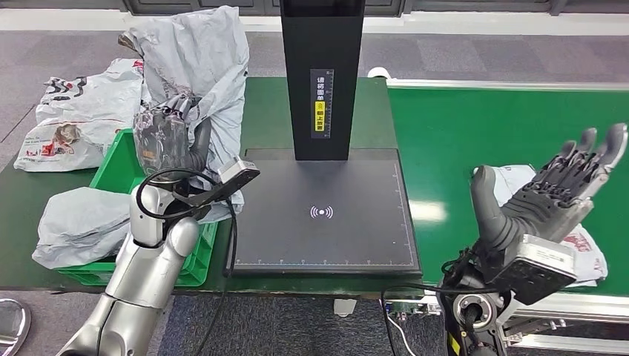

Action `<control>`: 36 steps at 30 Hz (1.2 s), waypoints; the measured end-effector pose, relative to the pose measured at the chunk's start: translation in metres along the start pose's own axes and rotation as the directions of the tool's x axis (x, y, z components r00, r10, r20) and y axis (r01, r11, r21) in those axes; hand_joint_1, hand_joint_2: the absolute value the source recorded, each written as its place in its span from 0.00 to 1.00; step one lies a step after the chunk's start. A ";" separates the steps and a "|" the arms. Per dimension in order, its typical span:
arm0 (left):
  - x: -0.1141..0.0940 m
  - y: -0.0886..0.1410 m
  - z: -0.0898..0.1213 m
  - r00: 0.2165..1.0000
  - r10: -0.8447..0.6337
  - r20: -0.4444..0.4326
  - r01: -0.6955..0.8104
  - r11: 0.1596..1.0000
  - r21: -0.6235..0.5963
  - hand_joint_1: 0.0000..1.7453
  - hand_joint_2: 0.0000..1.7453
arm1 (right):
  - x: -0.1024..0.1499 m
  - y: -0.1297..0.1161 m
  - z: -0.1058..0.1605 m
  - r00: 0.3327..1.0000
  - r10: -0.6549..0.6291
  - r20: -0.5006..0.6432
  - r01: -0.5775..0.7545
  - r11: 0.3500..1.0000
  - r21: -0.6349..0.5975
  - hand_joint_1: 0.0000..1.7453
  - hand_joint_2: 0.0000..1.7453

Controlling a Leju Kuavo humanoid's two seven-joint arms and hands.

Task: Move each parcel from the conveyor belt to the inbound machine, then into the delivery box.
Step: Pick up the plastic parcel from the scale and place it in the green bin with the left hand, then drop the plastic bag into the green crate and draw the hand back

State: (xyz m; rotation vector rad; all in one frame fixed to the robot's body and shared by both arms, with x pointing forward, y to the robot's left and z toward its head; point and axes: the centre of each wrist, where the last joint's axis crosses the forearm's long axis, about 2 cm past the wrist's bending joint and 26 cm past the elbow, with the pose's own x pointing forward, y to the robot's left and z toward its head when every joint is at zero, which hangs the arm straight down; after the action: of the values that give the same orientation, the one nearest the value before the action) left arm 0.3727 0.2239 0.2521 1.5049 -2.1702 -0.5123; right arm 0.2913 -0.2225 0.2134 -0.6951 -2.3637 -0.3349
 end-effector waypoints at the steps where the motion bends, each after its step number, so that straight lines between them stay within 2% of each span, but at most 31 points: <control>1: -0.004 0.001 0.000 0.999 -0.033 -0.007 0.033 0.999 -0.001 1.00 1.00 | 0.000 -0.001 0.000 1.000 0.002 0.000 -0.002 1.000 -0.001 0.00 1.00; 5: -0.028 0.003 0.006 0.985 -0.164 -0.057 0.163 0.986 -0.018 1.00 1.00 | 0.001 -0.004 0.002 1.000 0.010 -0.010 -0.010 1.000 -0.005 0.00 1.00; 9: -0.053 0.006 0.023 0.956 -0.278 -0.098 0.273 0.960 -0.063 1.00 1.00 | 0.002 -0.006 0.003 1.000 0.014 -0.021 -0.015 1.000 -0.005 0.00 1.00; 10: -0.058 0.006 0.027 0.950 -0.295 -0.108 0.287 0.955 -0.077 0.95 1.00 | 0.002 -0.007 0.003 1.000 0.015 -0.023 -0.015 1.000 -0.005 0.00 1.00; 13: -0.070 0.007 0.036 0.935 -0.329 -0.132 0.314 0.941 -0.127 0.21 1.00 | 0.003 -0.007 0.004 0.999 0.016 -0.029 -0.016 1.000 -0.005 0.00 1.00; 14: -0.073 0.007 0.039 0.930 -0.340 -0.141 0.320 0.936 -0.144 0.00 1.00 | 0.003 -0.008 0.004 0.999 0.016 -0.029 -0.017 1.000 -0.006 0.00 1.00; 21: -0.084 0.004 0.056 0.885 -0.410 -0.220 0.353 0.900 -0.257 0.00 1.00 | 0.004 -0.008 0.004 0.999 0.018 -0.030 -0.018 1.000 -0.006 0.00 1.00; 36: -0.080 -0.005 0.065 0.898 -0.409 -0.162 0.342 0.881 -0.326 0.00 1.00 | 0.004 -0.008 0.003 0.999 0.028 -0.039 -0.028 1.000 -0.001 0.00 1.00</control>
State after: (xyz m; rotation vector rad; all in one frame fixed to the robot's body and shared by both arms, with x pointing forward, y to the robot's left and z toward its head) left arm 0.3649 0.3004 0.1832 1.7284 -1.5515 -0.7130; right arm 0.2826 -0.2267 0.2128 -0.7156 -2.3154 -0.3351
